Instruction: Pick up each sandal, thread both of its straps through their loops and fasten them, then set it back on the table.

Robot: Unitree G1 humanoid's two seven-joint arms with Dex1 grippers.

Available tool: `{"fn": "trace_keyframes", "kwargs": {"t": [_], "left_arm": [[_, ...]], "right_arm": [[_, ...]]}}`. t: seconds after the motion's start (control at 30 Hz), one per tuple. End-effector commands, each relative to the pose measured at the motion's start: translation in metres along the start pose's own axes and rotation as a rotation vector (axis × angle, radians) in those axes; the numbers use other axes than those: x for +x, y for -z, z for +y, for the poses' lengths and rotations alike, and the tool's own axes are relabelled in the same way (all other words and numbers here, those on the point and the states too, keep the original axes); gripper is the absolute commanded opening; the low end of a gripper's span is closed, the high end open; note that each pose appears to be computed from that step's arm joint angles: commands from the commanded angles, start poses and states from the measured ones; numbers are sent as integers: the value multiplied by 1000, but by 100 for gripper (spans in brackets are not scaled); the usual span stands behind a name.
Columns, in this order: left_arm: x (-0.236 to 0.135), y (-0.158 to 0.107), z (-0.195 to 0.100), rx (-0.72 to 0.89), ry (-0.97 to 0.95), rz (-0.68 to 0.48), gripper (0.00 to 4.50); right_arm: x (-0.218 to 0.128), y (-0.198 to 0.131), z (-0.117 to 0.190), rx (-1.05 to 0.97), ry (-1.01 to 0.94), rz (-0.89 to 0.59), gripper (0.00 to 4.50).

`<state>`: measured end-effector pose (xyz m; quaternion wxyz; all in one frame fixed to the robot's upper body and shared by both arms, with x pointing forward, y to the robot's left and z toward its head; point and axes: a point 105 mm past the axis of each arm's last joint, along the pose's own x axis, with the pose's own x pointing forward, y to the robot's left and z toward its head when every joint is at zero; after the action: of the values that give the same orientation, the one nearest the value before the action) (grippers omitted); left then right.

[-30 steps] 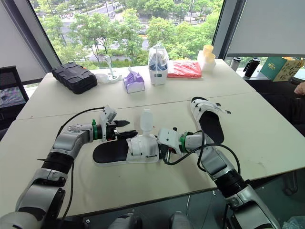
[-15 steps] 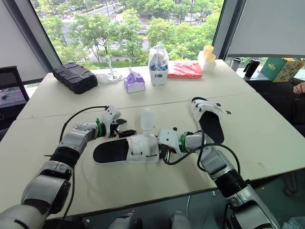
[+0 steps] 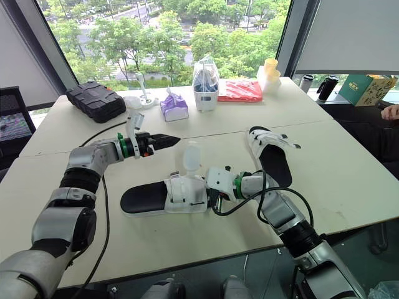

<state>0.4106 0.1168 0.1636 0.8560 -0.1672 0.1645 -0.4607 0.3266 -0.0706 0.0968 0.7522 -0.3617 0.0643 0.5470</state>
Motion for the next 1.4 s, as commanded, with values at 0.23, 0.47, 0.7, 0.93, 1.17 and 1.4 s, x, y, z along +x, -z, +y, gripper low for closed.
{"fn": "trace_keyframes", "kwargs": {"t": [0.23, 0.47, 0.7, 0.93, 1.17, 1.4], "left_arm": [[17, 32, -31, -53, 146, 133, 445], [35, 27, -41, -92, 191, 112, 445], [58, 13, -45, -132, 205, 52, 445], [62, -19, -47, -175, 213, -77, 445], [64, -38, -51, -191, 225, -165, 445], [61, -49, -53, -179, 224, -191, 445]], "right_arm": [[5, 24, 13, 50, -40, 89, 0], [4, 25, 12, 51, -36, 93, 0], [4, 25, 11, 51, -32, 93, 0], [3, 26, 10, 52, -25, 94, 0], [4, 24, 10, 51, -26, 91, 0], [4, 24, 10, 50, -26, 89, 0]]}}
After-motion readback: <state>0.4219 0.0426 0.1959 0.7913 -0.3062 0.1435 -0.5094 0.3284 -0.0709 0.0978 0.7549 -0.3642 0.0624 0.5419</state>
